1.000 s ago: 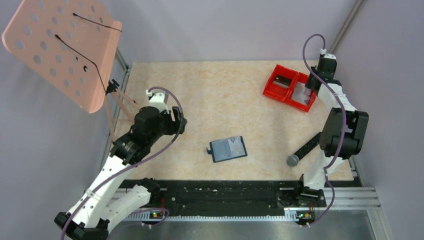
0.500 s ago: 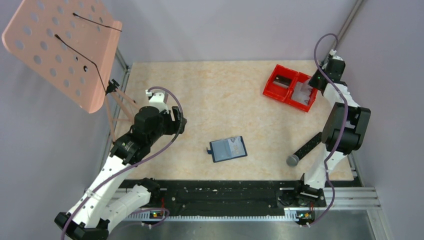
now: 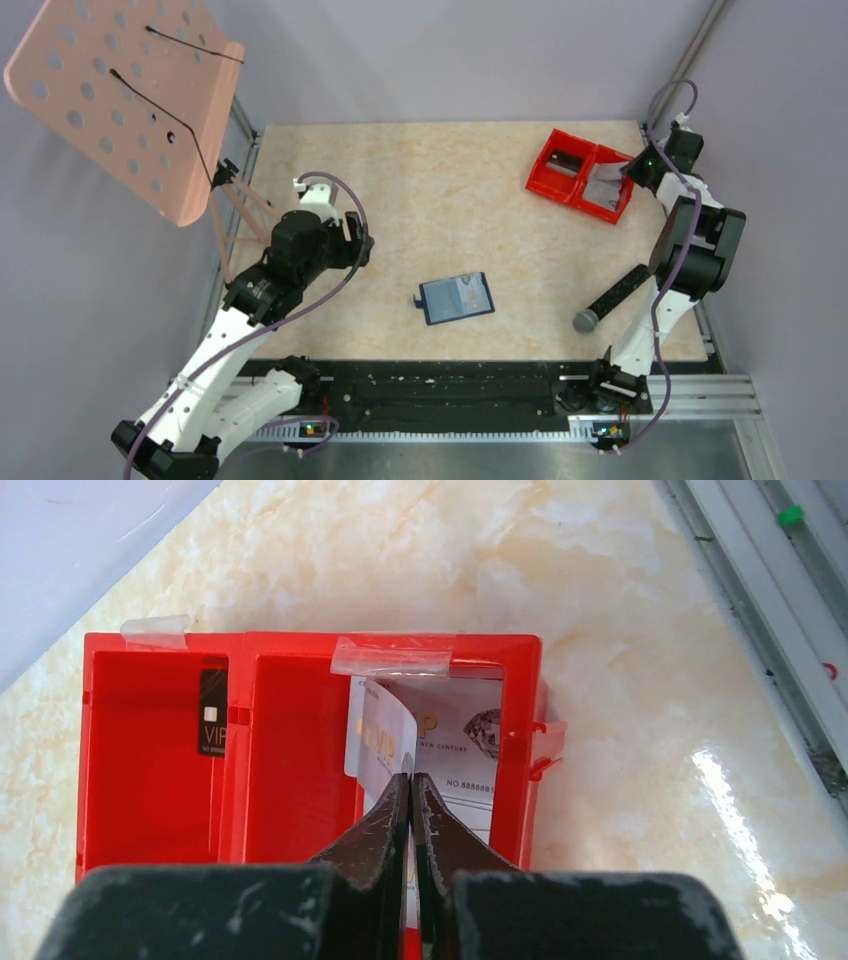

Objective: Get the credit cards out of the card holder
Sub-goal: Place the credit card in the storage box.

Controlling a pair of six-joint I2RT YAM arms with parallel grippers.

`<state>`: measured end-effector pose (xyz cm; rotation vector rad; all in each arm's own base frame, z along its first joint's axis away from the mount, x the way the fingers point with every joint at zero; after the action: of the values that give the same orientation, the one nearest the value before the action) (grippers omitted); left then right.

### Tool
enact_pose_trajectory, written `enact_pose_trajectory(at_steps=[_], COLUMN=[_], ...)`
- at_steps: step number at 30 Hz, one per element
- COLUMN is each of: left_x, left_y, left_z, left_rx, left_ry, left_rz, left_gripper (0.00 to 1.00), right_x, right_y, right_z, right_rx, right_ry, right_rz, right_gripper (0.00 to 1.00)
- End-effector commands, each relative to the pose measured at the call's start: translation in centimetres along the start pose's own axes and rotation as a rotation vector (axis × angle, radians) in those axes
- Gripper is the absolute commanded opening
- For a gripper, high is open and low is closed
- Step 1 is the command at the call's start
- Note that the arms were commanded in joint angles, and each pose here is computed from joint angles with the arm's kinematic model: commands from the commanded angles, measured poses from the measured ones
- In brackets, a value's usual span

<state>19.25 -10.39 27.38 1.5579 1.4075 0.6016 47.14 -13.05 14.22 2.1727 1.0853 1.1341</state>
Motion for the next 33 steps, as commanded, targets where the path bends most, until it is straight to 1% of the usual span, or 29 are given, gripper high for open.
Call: enact_pose_trajectory(at_steps=[1,7,11,16,23,33], left_x=[-0.1,-0.1,-0.1,-0.1,-0.1,-0.1], left_y=[0.6,0.6,0.6,0.6,0.6,0.6], left_z=[0.5,0.6,0.6,0.5,0.5,0.3], left_rx=[-0.035,-0.033,-0.032,-0.033,-0.034,-0.038], left_ry=[-0.011,-0.007,-0.012,-0.011,-0.014,-0.018], left_rz=[0.001,0.0,0.002,0.002,0.0,-0.002], left_gripper=[0.72,0.72,0.72,0.72,0.72,0.72], right_x=[0.5,-0.1,-0.6,-0.6,-0.5,0.0], right_y=[1.3,0.9,0.6,0.8,1.6,2.8], right_z=[0.8,1.5,1.9,1.9,1.8,1.2], right_rx=[-0.055,-0.064,-0.065,-0.076,-0.082,-0.082], right_ry=[0.044,0.012,-0.017,-0.03,-0.052,-0.076], right_rz=[0.015,0.05,0.07,0.072,0.075,0.085], right_gripper=[0.0,0.0,0.07,0.12,0.21,0.26])
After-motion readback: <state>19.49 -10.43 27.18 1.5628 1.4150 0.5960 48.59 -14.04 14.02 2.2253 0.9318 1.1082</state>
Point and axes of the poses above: each gripper's point midway between its finger pads, its own z axis out along the fingers, its own x axis along the line the jaws close on, y = z × x, the point moved 7 cm from there along -z, back along the fingers, and after that the axes turned 3 degrees about z, right-handed, at the moved point
